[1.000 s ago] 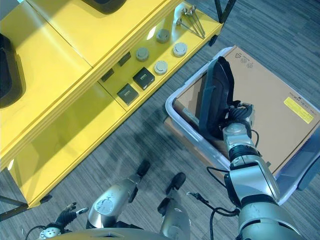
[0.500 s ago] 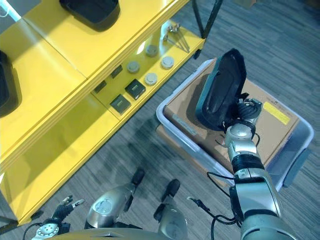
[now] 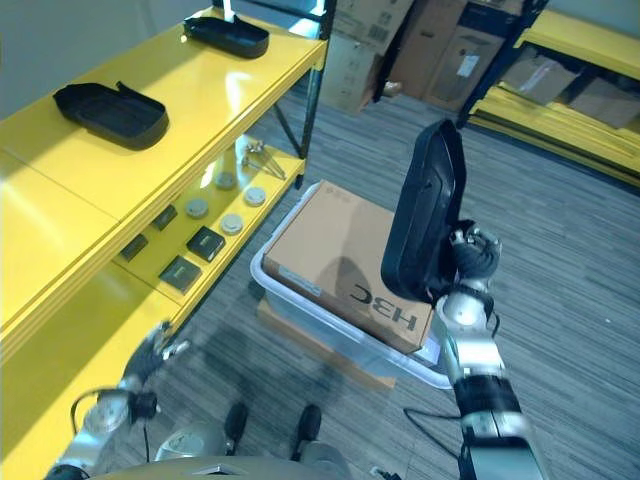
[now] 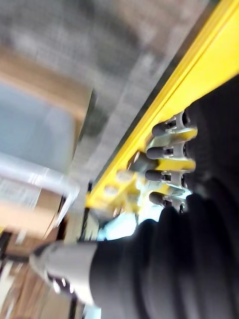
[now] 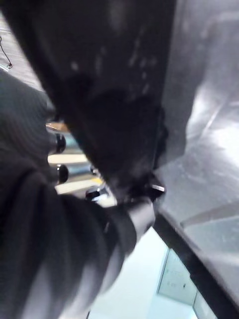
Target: Move parts from the plastic box to the shelf.
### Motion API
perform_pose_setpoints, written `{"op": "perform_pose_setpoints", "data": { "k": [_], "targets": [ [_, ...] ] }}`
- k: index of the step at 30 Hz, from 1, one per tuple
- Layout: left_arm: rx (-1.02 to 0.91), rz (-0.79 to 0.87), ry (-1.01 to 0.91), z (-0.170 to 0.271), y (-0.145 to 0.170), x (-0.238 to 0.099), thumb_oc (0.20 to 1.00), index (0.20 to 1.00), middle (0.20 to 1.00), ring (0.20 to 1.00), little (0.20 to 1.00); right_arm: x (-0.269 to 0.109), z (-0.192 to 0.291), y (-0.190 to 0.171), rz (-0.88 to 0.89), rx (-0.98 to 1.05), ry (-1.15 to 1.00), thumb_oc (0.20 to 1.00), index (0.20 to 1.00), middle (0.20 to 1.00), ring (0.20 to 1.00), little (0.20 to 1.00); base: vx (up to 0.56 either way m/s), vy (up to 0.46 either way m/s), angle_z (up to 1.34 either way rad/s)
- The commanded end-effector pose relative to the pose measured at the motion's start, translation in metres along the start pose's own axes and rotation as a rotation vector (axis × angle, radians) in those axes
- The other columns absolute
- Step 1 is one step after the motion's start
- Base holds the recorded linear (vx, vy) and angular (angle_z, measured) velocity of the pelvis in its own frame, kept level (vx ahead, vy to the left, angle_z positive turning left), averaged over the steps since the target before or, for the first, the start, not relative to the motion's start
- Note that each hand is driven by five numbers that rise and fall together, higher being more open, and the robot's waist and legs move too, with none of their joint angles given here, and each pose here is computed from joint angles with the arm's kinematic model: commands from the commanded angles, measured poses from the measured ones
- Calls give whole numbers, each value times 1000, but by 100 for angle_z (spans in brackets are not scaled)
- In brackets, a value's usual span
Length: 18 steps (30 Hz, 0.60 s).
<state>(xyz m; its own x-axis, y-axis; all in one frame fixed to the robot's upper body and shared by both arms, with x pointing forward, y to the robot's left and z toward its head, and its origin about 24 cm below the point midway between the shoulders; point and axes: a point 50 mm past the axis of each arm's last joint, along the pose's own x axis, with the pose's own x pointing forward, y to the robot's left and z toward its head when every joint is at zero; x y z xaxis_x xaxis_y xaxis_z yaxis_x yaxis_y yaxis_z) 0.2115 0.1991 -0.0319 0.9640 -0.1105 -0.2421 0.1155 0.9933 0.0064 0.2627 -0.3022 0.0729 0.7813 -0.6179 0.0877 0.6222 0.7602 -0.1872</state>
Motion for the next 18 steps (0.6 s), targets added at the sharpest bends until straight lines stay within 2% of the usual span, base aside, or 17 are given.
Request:
{"op": "perform_pose_setpoints", "data": {
  "k": [1, 3, 6, 8, 12, 18],
  "targets": [
    [-109, -78, -61, 28, -10, 23, 1000, 1000, 1000, 1000, 1000, 10, 38, 4, 50, -60, -221, 200, 200, 200, 200, 200, -32, -33, -20],
    [-175, -156, -144, 70, -30, 43, 1000, 1000, 1000, 1000, 1000, 7, 38, 17, 101, -69, -229, 200, 200, 200, 200, 200, -44, -29, -32],
    [-212, -224, -164, 90, -46, 54, 1000, 1000, 1000, 1000, 1000, 8, 40, 27, 132, -79, -232, 200, 200, 200, 200, 200, -37, -14, -26],
    [-231, -312, -135, 110, -70, 67, 1000, 1000, 1000, 1000, 1000, 11, 46, 45, 178, -89, -230, 200, 200, 200, 200, 200, -38, 14, -18],
    [-231, -401, 24, 108, -96, 76, 1000, 1000, 1000, 1000, 1000, 12, 51, 63, 224, -92, -225, 200, 200, 200, 200, 200, -19, 16, -17],
    [-203, -407, 204, 91, -115, 85, 1000, 1000, 1000, 1000, 1000, 12, 52, 78, 280, -96, -217, 200, 200, 200, 200, 200, 6, 8, -10]
  ]
}}
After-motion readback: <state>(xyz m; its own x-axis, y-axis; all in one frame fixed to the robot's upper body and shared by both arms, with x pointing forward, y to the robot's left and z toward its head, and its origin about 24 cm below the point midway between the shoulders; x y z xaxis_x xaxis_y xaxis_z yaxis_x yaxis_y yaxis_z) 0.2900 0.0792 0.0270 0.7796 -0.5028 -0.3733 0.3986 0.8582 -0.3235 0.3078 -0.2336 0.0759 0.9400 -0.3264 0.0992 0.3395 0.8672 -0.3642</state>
